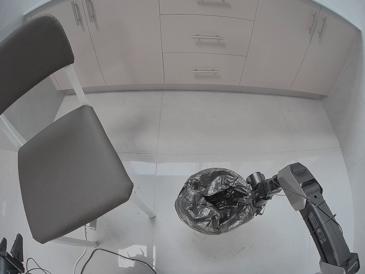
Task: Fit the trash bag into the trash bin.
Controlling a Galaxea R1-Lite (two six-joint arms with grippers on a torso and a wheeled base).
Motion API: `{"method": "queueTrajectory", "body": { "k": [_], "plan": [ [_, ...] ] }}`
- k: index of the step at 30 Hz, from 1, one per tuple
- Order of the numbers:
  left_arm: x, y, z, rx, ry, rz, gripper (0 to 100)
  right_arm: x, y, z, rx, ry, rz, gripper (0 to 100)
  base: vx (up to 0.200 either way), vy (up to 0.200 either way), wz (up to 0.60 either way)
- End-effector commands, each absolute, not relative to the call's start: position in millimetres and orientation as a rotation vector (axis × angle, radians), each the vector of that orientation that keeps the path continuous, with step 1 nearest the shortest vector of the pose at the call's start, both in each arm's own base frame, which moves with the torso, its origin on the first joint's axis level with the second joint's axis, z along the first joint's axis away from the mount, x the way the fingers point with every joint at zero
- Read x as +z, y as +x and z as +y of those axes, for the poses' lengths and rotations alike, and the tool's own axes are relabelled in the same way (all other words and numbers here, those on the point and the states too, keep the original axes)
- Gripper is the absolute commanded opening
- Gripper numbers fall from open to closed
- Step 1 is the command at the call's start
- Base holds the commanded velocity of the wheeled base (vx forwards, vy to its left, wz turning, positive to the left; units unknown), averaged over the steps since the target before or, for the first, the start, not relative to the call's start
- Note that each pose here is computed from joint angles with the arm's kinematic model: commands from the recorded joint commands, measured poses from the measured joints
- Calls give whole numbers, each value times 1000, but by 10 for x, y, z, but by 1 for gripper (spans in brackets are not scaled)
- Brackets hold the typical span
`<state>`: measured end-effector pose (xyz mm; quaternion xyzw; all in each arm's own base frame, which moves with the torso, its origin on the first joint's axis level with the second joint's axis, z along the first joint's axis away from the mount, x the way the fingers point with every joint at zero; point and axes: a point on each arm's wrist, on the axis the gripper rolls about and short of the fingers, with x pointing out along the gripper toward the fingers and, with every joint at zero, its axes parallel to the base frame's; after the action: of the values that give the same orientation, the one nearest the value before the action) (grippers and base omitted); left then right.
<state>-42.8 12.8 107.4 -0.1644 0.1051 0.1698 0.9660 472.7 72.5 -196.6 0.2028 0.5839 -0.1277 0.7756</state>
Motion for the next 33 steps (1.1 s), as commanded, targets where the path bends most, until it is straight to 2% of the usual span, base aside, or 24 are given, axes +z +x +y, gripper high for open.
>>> {"method": "queueTrajectory", "body": {
  "k": [1,5,6,16,21,33],
  "plan": [
    [1075,-425,127,345,-333,215,100,-1848,4699,679,-305,417,1318,0,0,0,0],
    [1075,-425,127,345,-333,215,100,-1793,4685,589,-331,415,1349,0,0,0,0],
    [1075,-425,127,345,-333,215,100,-1772,4695,568,-331,412,1346,100,0,0,0],
    [1061,-420,127,345,-332,220,100,-1713,4698,461,-363,453,1361,100,0,0,0],
    [1057,-419,127,347,-331,221,100,-1774,4575,481,-325,512,1501,100,0,0,0],
    [1045,-415,127,346,-330,225,100,-1941,4501,565,-317,536,1545,100,0,0,0]
  ]
}}
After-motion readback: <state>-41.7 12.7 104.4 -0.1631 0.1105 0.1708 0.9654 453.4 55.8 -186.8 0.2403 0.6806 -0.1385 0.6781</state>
